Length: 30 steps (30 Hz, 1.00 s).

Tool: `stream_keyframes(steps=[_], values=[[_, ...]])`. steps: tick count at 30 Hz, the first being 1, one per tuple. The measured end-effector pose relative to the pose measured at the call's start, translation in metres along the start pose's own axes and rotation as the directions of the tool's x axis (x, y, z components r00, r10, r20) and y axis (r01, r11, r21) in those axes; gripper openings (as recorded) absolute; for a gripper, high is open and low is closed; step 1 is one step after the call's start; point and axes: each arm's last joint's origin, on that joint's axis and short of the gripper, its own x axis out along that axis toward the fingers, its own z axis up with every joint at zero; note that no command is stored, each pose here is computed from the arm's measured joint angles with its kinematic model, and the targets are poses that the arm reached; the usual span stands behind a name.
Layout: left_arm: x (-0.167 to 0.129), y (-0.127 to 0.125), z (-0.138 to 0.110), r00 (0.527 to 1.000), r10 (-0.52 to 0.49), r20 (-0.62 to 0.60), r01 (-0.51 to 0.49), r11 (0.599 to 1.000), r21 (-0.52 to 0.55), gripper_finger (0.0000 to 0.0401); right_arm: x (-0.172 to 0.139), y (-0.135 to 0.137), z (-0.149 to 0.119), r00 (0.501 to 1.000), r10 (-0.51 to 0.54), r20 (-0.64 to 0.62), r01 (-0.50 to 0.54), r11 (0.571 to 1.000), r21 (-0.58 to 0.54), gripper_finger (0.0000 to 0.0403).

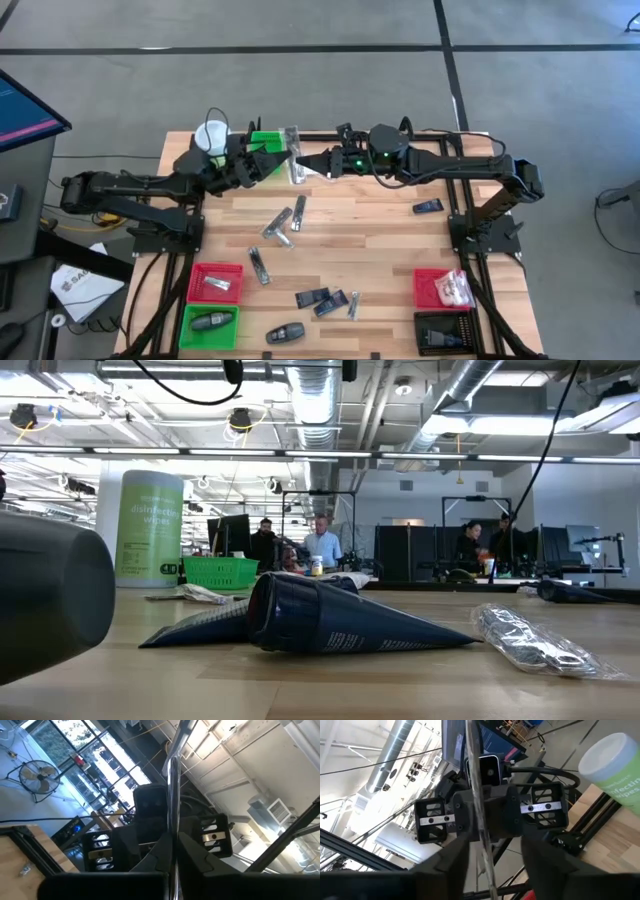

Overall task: Pick & Place Travel size toiletries
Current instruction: Put the black comb into the top green bin

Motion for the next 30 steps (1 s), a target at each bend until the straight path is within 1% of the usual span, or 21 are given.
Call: stream_keyframes(steps=[4,7,9,13,18,20,24,29,30], values=[[-0.003,0.0,0.001,1.0,0.024,-0.016,-0.024,1.0,0.004,0.0001,-0.005,0.002,0.004,1.0,0.013,-0.02,-0.013,1.0,-0.004,0.0227],[-0.008,0.0,0.003,0.997,0.07,-0.016,-0.07,0.997,0.015,0.0001,-0.015,0.008,0.012,0.999,0.022,-0.037,-0.022,1.0,-0.012,0.0254],[-0.011,-0.001,0.004,0.995,0.098,-0.015,-0.098,0.995,0.022,0.0001,-0.024,0.012,0.017,0.999,0.01,-0.04,-0.011,1.0,-0.022,0.0263],[-0.015,0.002,0.005,0.985,0.171,-0.022,-0.17,0.985,0.038,0.0001,-0.043,0.014,0.027,0.996,-0.063,-0.056,0.061,0.997,-0.044,0.0265],[-0.018,0.009,0.001,0.963,0.266,-0.045,-0.262,0.963,0.067,0.0001,-0.066,0.014,0.035,0.984,-0.162,-0.078,0.157,0.986,-0.061,0.0265],[-0.016,0.011,0.0,0.945,0.32,-0.063,-0.313,0.944,0.106,0.0001,-0.073,0.014,0.037,0.978,-0.191,-0.081,0.186,0.98,-0.067,0.0265],[-0.007,0.007,0.003,0.897,0.431,-0.097,-0.403,0.889,0.218,0.0,-0.082,0.013,0.04,0.968,-0.238,-0.076,0.232,0.969,-0.086,0.0265],[0.009,0.002,0.013,0.823,0.56,-0.097,-0.501,0.795,0.341,0.0,-0.086,0.011,0.04,0.959,-0.27,-0.093,0.261,0.96,-0.097,0.0265],[0.012,0.002,0.015,0.801,0.591,-0.098,-0.525,0.771,0.361,0.0,-0.087,0.011,0.039,0.956,-0.278,-0.098,0.267,0.958,-0.107,0.0265]])
